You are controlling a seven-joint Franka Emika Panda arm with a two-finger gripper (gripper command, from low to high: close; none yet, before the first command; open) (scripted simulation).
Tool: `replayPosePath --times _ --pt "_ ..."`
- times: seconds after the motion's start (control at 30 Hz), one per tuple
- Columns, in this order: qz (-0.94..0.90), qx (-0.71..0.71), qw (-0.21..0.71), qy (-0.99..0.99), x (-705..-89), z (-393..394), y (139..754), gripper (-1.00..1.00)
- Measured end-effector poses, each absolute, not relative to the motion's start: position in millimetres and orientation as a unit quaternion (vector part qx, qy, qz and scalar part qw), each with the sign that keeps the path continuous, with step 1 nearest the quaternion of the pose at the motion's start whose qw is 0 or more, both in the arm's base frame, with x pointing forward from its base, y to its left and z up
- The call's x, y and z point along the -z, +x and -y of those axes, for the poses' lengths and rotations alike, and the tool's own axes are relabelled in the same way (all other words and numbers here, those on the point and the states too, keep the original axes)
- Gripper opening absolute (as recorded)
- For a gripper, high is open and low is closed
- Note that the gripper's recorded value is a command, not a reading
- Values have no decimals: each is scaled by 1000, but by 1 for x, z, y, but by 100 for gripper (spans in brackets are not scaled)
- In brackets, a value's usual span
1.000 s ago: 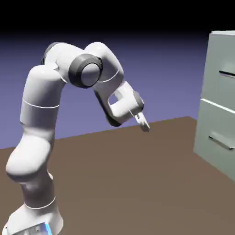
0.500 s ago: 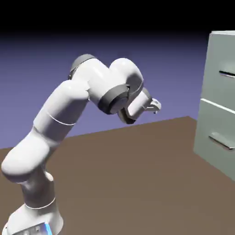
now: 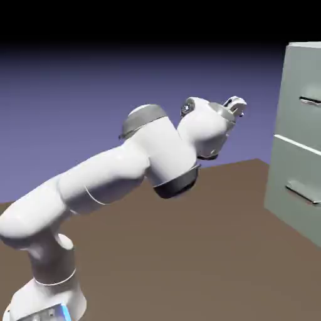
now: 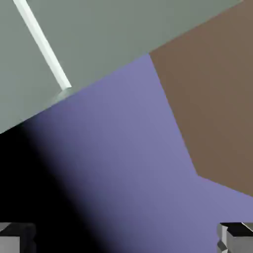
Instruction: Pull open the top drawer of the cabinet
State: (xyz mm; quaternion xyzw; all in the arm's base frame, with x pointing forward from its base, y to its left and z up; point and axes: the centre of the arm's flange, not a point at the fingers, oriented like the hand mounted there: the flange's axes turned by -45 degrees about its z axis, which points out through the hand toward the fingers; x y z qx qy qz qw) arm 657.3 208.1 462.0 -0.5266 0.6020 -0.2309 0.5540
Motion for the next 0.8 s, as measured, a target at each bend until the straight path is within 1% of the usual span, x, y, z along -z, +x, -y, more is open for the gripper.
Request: replayPosePath --times 0.2,0.4,0.73,0.77,0.8 --pt "-538 364 552 -523 -499 -127 695 0" --pt "-500 500 500 -500 -522 -19 724 0" --pt "-500 500 500 -500 -522 -19 773 0" --pt "-500 500 500 -500 -522 -19 774 -100" --pt "-500 500 500 -500 -522 -19 774 -100"
